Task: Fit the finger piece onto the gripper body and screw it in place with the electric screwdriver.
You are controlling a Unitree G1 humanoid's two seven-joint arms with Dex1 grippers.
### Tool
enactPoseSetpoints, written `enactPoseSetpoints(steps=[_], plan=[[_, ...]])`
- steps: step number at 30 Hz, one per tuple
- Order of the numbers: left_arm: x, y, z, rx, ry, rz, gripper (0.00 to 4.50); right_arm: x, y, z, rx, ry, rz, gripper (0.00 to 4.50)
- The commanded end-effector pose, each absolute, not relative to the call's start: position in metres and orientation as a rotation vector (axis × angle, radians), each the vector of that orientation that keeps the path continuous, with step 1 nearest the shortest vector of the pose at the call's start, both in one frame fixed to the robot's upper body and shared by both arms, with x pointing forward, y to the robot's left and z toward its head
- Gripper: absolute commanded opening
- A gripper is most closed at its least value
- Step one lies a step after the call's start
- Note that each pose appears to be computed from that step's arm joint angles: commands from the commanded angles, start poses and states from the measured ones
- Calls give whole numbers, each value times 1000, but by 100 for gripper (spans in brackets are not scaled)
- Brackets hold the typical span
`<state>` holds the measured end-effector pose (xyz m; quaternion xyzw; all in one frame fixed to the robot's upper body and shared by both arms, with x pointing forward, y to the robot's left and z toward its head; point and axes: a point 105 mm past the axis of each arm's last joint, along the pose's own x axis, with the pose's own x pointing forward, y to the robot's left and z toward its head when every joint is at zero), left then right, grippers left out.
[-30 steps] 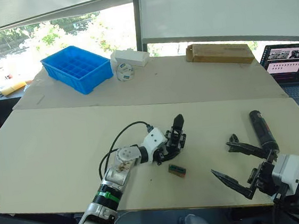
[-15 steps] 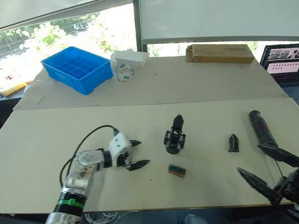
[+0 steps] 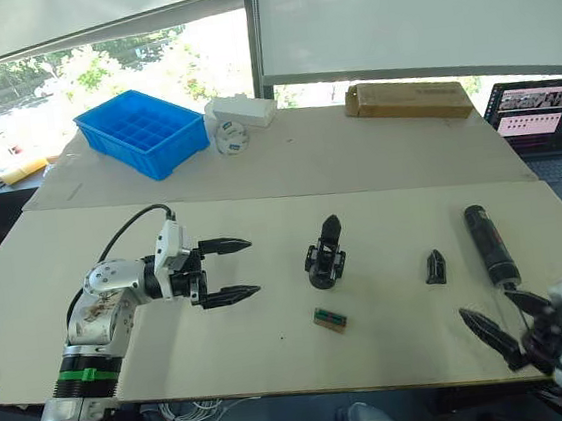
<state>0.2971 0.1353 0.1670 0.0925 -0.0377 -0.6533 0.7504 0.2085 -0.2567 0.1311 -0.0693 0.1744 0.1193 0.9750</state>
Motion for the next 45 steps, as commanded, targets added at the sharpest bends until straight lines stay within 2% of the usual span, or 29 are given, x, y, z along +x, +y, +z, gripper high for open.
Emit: enactPoseSetpoints(steps=[1, 10, 16, 21, 24, 31, 32, 34, 37, 38, 42, 45], plan=[[288, 126, 180, 193, -116, -1477, 445, 227, -258, 122, -122, 500, 213, 450], [281, 121, 174, 220, -99, -1474, 445, 286, -276, 119, 0, 644, 10, 450], [279, 120, 175, 209, -100, -1462, 445, 289, -271, 109, 70, 729, -16, 450], [279, 121, 170, 165, -99, -1427, 445, 284, -259, 89, 10, 800, -25, 450], [279, 120, 170, 161, -102, -1424, 450, 281, -253, 81, 14, 815, -29, 370], [279, 123, 171, 169, -105, -1417, 450, 278, -256, 77, -7, 805, -44, 128], [279, 122, 172, 169, -109, -1416, 450, 278, -257, 79, -20, 790, -44, 109], [281, 120, 175, 153, -124, -1407, 450, 284, -259, 91, -70, 698, -24, 109], [290, 115, 189, 52, -161, -1342, 450, 295, -252, 136, -132, 402, 43, 109], [294, 112, 199, -21, -180, -1311, 450, 296, -242, 162, -204, 243, 101, 109], [304, 99, 229, -257, -234, -1246, 450, 283, -206, 219, -431, -147, 233, 109], [307, 84, 250, -462, -264, -1235, 450, 273, -182, 238, -500, -324, 290, 109]])
